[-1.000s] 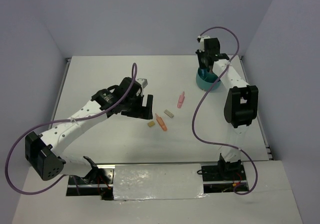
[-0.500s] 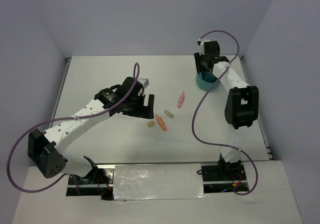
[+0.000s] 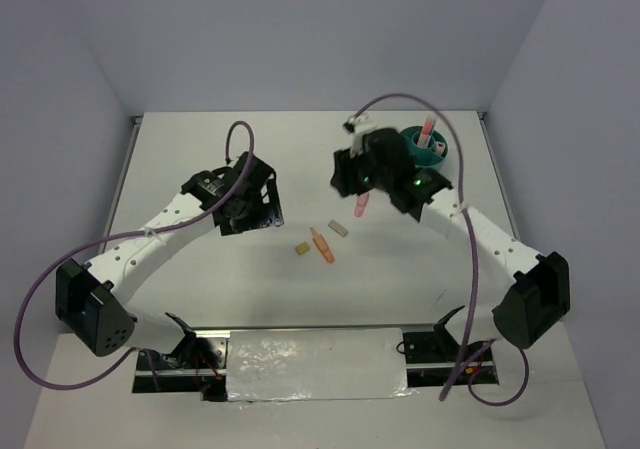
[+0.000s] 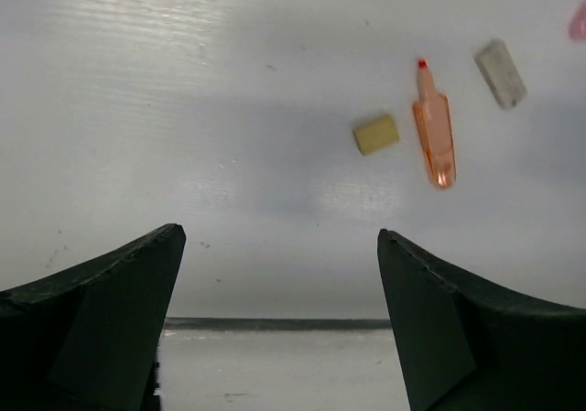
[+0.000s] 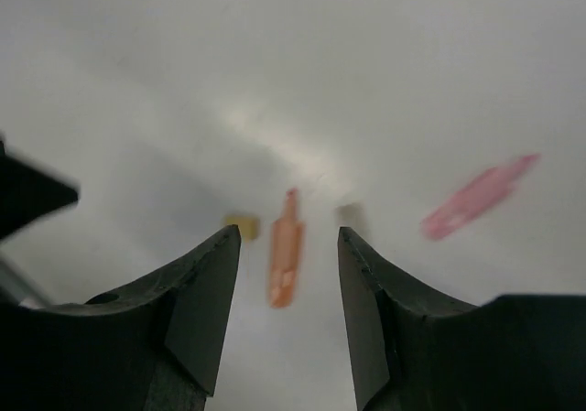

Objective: Sort the stationery into containers
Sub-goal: Place the stationery in the storage box, then pick up the pen from the center of the board.

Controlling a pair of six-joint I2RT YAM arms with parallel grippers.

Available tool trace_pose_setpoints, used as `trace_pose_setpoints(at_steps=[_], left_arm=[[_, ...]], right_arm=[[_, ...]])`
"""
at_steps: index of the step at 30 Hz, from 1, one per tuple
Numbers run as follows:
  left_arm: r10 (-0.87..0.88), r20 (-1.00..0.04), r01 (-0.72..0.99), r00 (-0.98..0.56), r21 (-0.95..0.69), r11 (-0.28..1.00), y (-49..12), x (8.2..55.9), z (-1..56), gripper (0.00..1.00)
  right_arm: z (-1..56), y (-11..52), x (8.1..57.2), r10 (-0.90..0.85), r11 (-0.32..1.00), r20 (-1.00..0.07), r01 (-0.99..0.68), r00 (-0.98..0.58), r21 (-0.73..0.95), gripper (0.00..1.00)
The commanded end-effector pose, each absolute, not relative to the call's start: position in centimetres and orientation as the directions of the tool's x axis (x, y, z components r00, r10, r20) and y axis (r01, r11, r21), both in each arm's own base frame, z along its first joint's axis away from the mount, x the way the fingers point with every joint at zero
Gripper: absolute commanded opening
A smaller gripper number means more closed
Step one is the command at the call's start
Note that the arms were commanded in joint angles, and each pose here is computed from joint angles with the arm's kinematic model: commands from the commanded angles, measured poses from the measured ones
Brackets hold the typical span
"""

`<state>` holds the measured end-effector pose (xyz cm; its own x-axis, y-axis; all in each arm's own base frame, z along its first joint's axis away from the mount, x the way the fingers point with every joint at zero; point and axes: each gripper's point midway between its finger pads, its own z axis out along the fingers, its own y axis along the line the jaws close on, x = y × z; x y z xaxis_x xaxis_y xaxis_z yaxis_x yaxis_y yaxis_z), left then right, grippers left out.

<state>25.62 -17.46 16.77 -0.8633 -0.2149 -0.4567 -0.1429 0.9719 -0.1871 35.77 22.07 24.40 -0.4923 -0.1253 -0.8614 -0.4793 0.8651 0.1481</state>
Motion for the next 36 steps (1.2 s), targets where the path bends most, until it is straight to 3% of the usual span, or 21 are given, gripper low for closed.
trace_pose_setpoints(at_steps=[1, 6, 16, 28, 33, 36], left_arm=[[-0.407, -0.504, -0.367, -0.761, -0.183, 0.912, -13.3, 25.9, 18.3, 0.99], [-0.453, -0.526, -0.366, -0.72, -0.267, 0.892, -12.3, 26.3, 19.1, 0.99], [-0.409, -0.499, -0.332, -0.764, -0.241, 0.912, -12.1, 25.6, 17.9, 0.99], [-0.395, -0.512, -0.316, -0.763, -0.239, 0.918, -11.4, 24.6, 17.9, 0.99], [-0.4, -0.499, -0.32, -0.769, -0.241, 0.916, -11.4, 24.3, 17.3, 0.99], [-0.39, -0.507, -0.305, -0.769, -0.246, 0.92, -11.5, 24.5, 17.5, 0.99]], right_arm=[[18.4, 26.9, 29.6, -0.112, 0.839, -0.759, -0.471, -0.641, 0.274, 0.54], [13.0, 28.0, 26.1, -0.16, 0.878, -0.681, -0.419, -0.715, 0.233, 0.58], [6.9, 27.7, 26.1, -0.312, 0.883, -0.59, -0.456, -0.745, 0.109, 0.58], [2.1, 28.7, 26.4, -0.365, 0.879, -0.524, -0.47, -0.77, 0.077, 0.56], [0.3, 28.5, 26.6, -0.391, 0.89, -0.499, -0.457, -0.773, 0.01, 0.36], [0.7, 28.2, 26.6, -0.376, 0.901, -0.515, -0.433, -0.771, -0.009, 0.18]])
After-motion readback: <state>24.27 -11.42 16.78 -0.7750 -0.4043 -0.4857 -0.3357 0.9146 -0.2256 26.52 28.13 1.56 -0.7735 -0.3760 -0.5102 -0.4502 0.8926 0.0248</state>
